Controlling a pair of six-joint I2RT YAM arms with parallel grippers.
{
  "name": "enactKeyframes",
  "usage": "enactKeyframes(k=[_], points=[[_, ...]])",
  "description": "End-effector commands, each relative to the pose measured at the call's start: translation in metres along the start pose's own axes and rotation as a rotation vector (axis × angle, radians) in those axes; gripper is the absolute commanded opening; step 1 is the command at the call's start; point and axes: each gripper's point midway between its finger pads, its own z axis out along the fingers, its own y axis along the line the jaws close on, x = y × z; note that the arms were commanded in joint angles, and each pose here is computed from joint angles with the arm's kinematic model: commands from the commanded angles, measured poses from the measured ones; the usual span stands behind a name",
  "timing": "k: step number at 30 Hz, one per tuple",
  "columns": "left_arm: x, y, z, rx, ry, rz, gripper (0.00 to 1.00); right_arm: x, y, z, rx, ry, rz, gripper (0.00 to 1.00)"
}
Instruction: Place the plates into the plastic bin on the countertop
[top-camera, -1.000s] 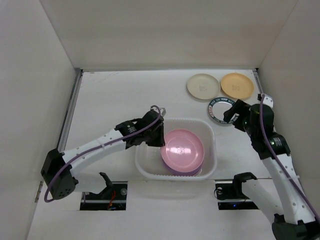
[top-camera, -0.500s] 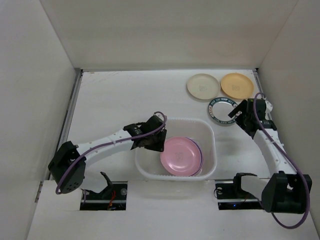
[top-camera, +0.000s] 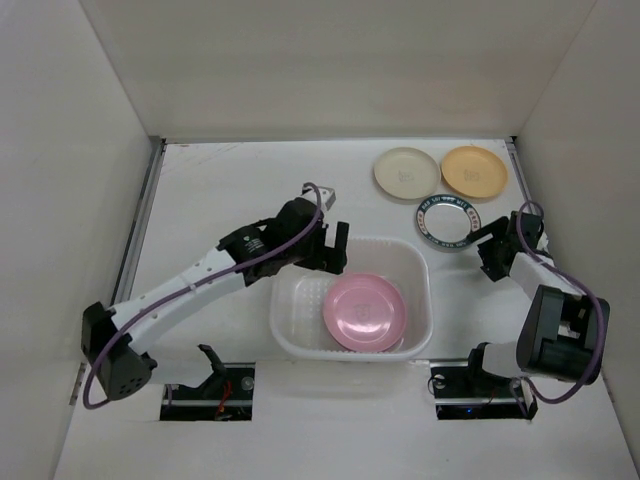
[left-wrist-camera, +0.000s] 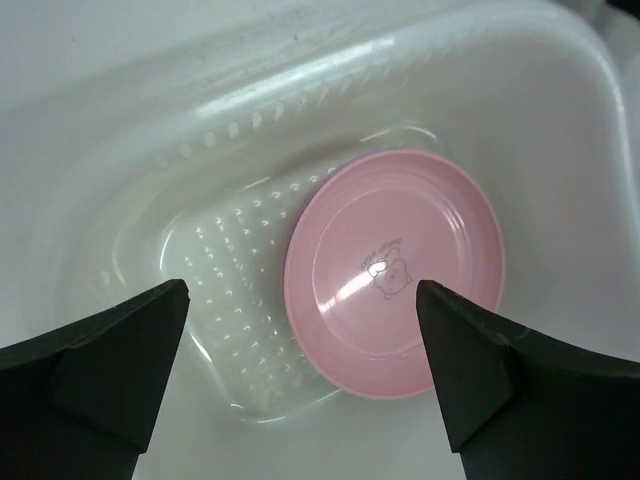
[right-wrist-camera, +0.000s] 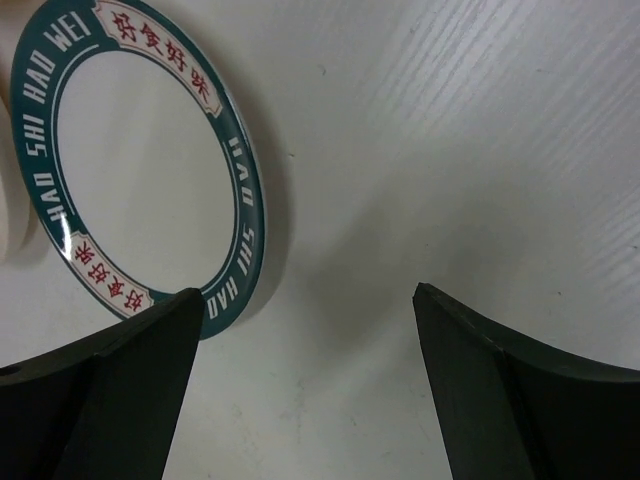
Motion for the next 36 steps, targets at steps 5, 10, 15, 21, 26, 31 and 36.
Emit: enactKeyframes(k=[5, 10, 15, 21, 26, 31, 36], points=[[-0.040, 0.033, -0.053, -0.040, -0.146, -0.070, 1.00, -0.004, 0.027, 0.025, -0.184, 0.059, 0.156, 0.81], [-0.037, 0.058, -0.058, -0.082, -0.137, -0.115, 1.00, 0.009, 0.028, 0.046, -0.229, 0.141, 0.222, 0.70], [-0.034, 0.071, -0.062, -0.092, -0.137, -0.148, 1.00, 0.021, 0.027, 0.062, -0.244, 0.197, 0.261, 0.55], [-0.031, 0.080, -0.065, -0.106, -0.136, -0.170, 1.00, 0.028, 0.022, 0.069, -0.250, 0.218, 0.286, 0.22], [-0.030, 0.084, -0.067, -0.113, -0.141, -0.179, 1.00, 0.024, 0.020, 0.059, -0.255, 0.196, 0.296, 0.00], [-0.031, 0.085, -0.067, -0.114, -0.145, -0.176, 1.00, 0.010, 0.032, 0.020, -0.275, 0.126, 0.302, 0.00], [-0.035, 0.099, -0.064, -0.150, -0.162, -0.197, 1.00, -0.012, 0.075, -0.053, -0.373, 0.005, 0.209, 0.00]])
